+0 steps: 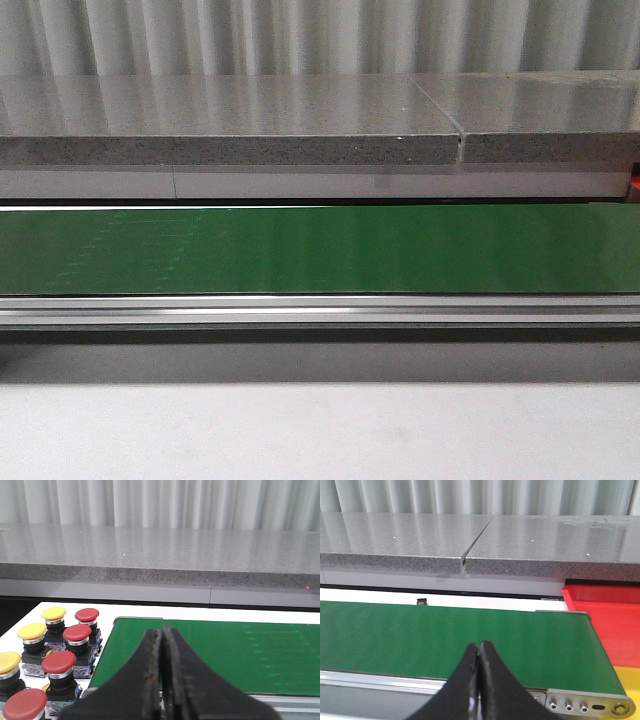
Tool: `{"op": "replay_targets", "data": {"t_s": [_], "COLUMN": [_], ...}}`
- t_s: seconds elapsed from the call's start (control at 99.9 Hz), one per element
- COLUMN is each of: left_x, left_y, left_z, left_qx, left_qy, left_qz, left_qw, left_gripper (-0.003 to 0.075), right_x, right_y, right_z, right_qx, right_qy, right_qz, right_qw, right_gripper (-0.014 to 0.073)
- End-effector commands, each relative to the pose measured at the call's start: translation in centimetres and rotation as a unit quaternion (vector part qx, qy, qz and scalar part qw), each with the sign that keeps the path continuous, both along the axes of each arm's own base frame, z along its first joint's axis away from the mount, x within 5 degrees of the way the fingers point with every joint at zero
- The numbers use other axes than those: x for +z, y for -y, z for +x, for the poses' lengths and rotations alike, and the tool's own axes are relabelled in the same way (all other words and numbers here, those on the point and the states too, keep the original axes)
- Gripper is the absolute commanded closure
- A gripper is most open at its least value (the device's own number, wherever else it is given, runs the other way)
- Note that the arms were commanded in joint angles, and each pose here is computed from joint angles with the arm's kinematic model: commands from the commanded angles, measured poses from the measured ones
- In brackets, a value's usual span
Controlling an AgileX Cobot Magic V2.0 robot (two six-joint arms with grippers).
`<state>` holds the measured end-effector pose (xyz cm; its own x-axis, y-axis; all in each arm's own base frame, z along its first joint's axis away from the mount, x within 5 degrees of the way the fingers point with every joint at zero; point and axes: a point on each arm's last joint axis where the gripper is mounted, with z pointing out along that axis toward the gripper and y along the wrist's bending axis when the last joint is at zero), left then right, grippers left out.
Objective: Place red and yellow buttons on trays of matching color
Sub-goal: 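Move the left gripper down over the red push-button on the table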
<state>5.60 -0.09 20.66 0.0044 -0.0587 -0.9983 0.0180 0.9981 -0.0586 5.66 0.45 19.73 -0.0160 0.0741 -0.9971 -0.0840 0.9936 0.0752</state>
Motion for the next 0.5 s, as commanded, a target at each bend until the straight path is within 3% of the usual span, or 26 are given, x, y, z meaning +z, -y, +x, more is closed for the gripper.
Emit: {"op": "replay_targets", "data": {"t_s": [0.0, 0.32, 0.49], "left_x": [-0.7, -0.2, 2.1], "left_y": [0.0, 0.0, 0.0], "left_z": [0.0, -0.1, -0.4], "left_qx": [-0.002, -0.002, -0.002], "left_qy": [0.032, 0.056, 0.051], "left_qz": [-0.007, -0.007, -0.014], "left_qw": [0.999, 0.998, 0.999], "left_gripper": [0.074, 0.074, 0.074], "right_x": [0.8, 0.8, 0.8], "right_y": [-0.1, -0.1, -0.1], "right_z": [-0.2, -0.2, -0.2], "right_qx": [0.003, 0.003, 0.003], "right_qy": [0.051, 0.051, 0.051], "right_qz": [-0.006, -0.006, -0.006], "right_qw": [0.999, 0.999, 0.999], "right_gripper": [0.0662, 0.0662, 0.0662]}}
